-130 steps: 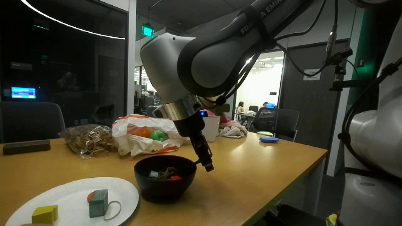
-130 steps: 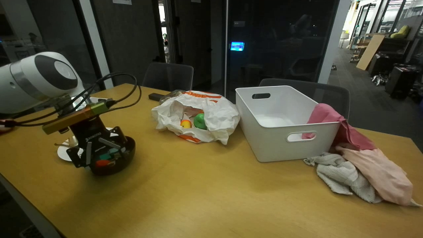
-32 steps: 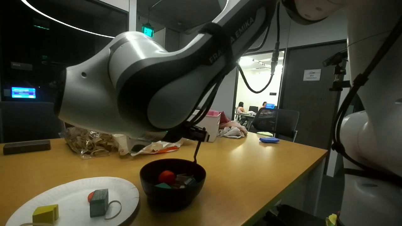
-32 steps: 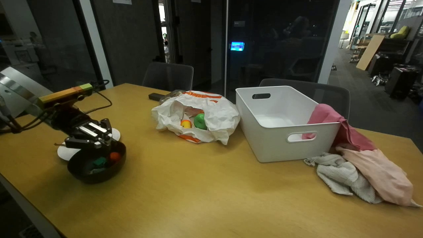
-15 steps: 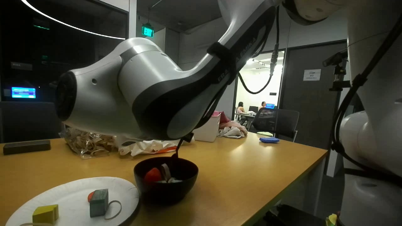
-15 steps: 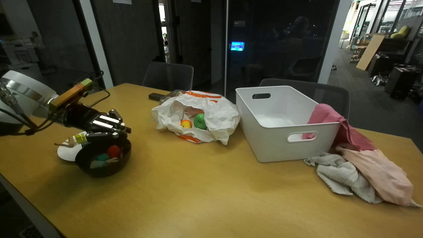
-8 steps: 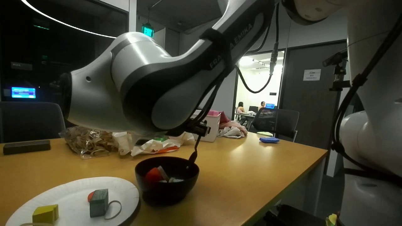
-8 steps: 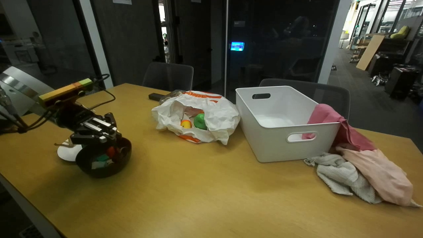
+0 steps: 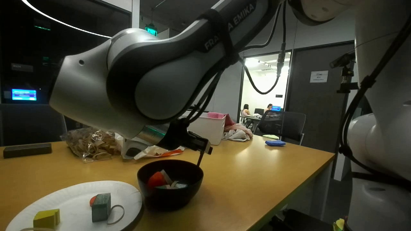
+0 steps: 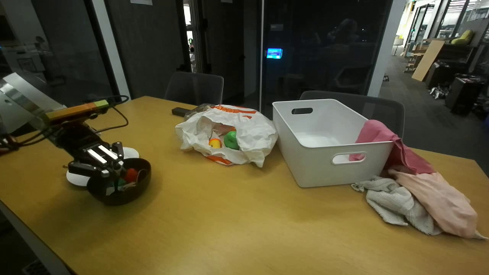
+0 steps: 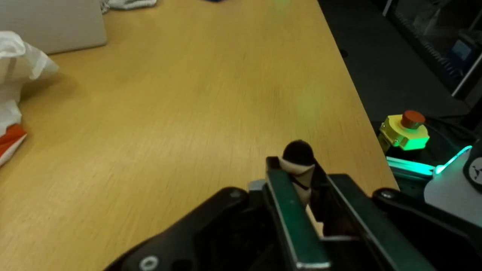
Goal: Pick up the black spoon from the table, put the spoon in the black bowl, mix the substance in the black bowl
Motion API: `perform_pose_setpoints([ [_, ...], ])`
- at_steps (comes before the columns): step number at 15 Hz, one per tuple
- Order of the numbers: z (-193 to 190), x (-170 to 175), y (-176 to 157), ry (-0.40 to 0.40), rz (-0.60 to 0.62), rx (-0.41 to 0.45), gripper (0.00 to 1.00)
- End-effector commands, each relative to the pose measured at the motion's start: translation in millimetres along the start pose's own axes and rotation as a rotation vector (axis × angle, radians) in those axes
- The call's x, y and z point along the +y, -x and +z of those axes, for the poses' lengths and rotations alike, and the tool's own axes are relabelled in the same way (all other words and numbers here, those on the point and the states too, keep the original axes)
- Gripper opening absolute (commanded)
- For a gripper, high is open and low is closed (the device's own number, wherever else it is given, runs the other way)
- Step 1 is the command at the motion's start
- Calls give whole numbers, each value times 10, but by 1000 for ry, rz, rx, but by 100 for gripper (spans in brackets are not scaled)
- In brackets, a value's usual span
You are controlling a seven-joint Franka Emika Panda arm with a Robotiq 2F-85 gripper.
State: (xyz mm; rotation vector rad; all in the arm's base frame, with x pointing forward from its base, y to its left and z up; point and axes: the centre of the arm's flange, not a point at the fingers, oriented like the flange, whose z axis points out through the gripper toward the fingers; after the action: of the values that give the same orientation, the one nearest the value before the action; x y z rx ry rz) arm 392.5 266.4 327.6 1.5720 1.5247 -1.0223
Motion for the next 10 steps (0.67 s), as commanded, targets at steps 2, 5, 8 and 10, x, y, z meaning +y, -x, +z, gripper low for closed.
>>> perform_pose_setpoints([
  [2, -64, 73, -56, 78, 12, 173, 12],
  [5, -70, 163, -58, 162, 60, 180, 12],
  [8, -51, 204, 19, 213, 76, 82, 12],
  [10, -45, 207, 74, 219, 84, 7, 12],
])
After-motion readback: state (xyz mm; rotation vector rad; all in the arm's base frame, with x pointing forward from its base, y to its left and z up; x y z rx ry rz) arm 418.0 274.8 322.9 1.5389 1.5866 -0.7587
